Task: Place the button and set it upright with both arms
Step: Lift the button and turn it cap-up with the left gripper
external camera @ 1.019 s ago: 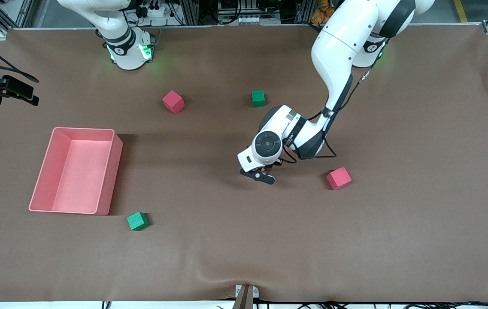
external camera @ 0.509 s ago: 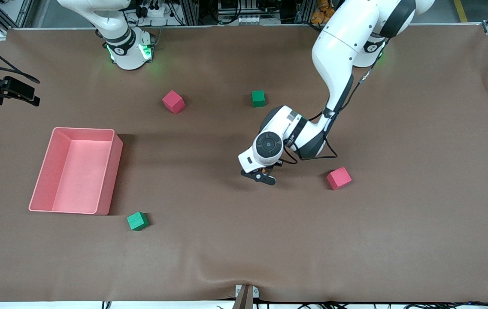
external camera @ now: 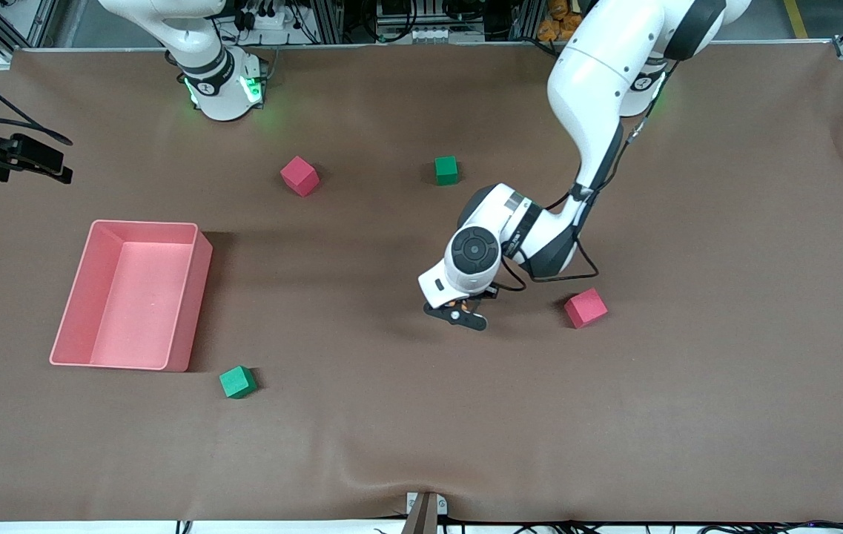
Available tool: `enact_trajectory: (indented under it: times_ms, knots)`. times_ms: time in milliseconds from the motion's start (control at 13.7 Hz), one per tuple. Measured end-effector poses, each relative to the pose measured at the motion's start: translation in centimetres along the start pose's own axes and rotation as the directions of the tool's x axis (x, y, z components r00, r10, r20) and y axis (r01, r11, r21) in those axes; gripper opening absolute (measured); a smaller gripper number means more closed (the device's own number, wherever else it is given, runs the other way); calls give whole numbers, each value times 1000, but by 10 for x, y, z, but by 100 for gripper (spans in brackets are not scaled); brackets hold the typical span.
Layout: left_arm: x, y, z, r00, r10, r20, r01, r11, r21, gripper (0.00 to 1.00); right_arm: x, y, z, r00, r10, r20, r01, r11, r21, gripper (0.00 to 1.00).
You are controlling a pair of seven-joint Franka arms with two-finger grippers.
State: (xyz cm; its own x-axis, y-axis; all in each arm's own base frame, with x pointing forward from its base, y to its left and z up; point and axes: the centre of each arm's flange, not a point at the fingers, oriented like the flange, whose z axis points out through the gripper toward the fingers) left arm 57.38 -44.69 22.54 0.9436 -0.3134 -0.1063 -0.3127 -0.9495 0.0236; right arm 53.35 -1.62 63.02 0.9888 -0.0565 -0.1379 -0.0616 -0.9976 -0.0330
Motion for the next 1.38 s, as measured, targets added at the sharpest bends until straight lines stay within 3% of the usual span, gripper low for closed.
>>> enact_trajectory:
  times_ms: [291, 509, 728, 873, 1019, 1092, 1237, 1383]
  knots:
    - [5, -17, -34, 994, -109, -11, 109, 994, 29, 33, 0, 0, 2, 1000, -1, 3, 1, 1000, 0, 100]
    - [-2, 0, -54, 963, -259, -79, 266, 959, 95, 33, 0, 0, 2, 1000, -1, 4, 1, 1000, 0, 100]
    - [-26, 61, -52, 870, -425, -251, 473, 863, 177, 33, -1, 0, 3, 1000, -1, 12, 1, 1000, 0, 100]
    - [-45, 99, -51, 766, -517, -382, 607, 778, 164, 33, -1, 0, 3, 1000, -1, 13, 1, 1000, 0, 100]
    - [-57, 122, -51, 684, -552, -477, 677, 724, 132, 33, -1, -1, 3, 1000, -1, 15, 1, 1000, -1, 100]
    - [-61, 130, -52, 660, -546, -516, 688, 715, 123, 33, -1, -1, 3, 1000, -1, 16, 1, 1000, -1, 100]
    - [-67, 143, -55, 642, -459, -614, 662, 736, 141, 33, -1, -2, 3, 1000, -4, 17, 4, 1000, -1, 100]
    - [-77, 161, -56, 611, -433, -663, 662, 738, 128, 33, -1, -5, 4, 1000, -9, 19, 9, 1000, -2, 100]
